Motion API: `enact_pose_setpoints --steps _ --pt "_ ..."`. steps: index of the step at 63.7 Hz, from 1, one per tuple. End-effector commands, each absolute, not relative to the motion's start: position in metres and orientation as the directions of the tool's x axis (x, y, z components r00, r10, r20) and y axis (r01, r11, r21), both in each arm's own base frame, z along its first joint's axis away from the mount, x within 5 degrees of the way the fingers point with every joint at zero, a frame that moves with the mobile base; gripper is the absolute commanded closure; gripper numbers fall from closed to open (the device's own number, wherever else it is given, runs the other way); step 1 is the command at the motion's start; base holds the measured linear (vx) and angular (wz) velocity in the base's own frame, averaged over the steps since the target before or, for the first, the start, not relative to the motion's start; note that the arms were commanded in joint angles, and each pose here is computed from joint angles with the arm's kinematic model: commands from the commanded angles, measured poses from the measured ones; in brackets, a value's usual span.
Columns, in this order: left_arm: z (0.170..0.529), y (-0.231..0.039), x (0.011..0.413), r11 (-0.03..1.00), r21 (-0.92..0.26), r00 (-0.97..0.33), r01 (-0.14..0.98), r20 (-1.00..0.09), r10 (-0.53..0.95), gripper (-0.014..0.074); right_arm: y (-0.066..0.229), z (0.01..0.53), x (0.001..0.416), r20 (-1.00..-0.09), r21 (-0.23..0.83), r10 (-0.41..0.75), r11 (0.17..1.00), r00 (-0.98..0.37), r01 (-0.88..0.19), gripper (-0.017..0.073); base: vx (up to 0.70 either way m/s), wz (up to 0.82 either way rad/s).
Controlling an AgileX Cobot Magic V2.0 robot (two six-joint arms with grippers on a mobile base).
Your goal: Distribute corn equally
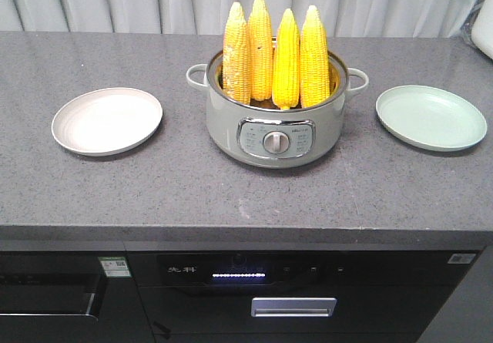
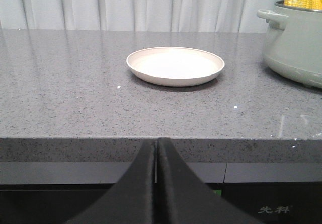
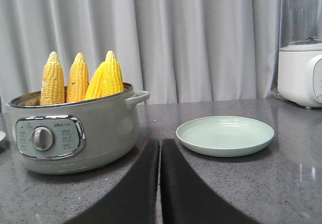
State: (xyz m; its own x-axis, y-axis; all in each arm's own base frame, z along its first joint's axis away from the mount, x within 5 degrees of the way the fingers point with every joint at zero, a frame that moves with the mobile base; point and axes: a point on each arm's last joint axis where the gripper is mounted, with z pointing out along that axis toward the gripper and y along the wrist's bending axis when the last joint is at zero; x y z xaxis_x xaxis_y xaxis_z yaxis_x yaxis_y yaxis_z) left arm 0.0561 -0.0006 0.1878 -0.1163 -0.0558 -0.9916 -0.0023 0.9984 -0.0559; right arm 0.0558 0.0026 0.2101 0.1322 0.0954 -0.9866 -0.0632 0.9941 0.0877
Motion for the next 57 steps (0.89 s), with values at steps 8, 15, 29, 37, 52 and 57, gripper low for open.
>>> enact_pose_setpoints --steps 8,15,29,37,52,57 --pt "0.1906 -0.0004 0.056 0.998 -0.064 -0.038 0.0 -0.997 -0.064 0.06 0.0016 0.2139 0.055 -0.977 0.069 0.078 0.996 0.197 -0.052 0.0562 0.06 0.0" --pt "0.1906 -0.0004 0.056 0.998 -0.064 -0.038 0.0 -0.997 -0.064 0.06 0.0016 0.2139 0.055 -0.977 0.069 0.078 0.996 0.197 -0.052 0.0562 0.06 0.0" --pt "0.1906 -0.0004 0.056 0.998 -0.064 -0.038 0.0 -0.997 -0.064 0.06 0.0016 0.2139 0.055 -0.977 0.069 0.078 0.996 0.197 -0.052 0.0562 0.05 0.0" --pt "0.1906 -0.0004 0.056 0.998 -0.064 -0.038 0.0 -0.997 -0.064 0.06 0.0016 0.2139 0.055 -0.977 0.069 0.078 0.996 0.197 -0.052 0.0562 0.05 0.0" --pt "0.1906 -0.0004 0.056 0.998 -0.064 -0.038 0.0 -0.997 -0.064 0.06 0.0016 0.2139 0.055 -0.977 0.069 0.078 0.996 0.197 -0.052 0.0562 0.05 0.01" --pt "0.1906 -0.0004 0.056 0.998 -0.064 -0.038 0.0 -0.997 -0.064 0.06 0.0016 0.2139 0.055 -0.977 0.069 0.078 0.996 0.197 -0.052 0.0562 0.04 0.0"
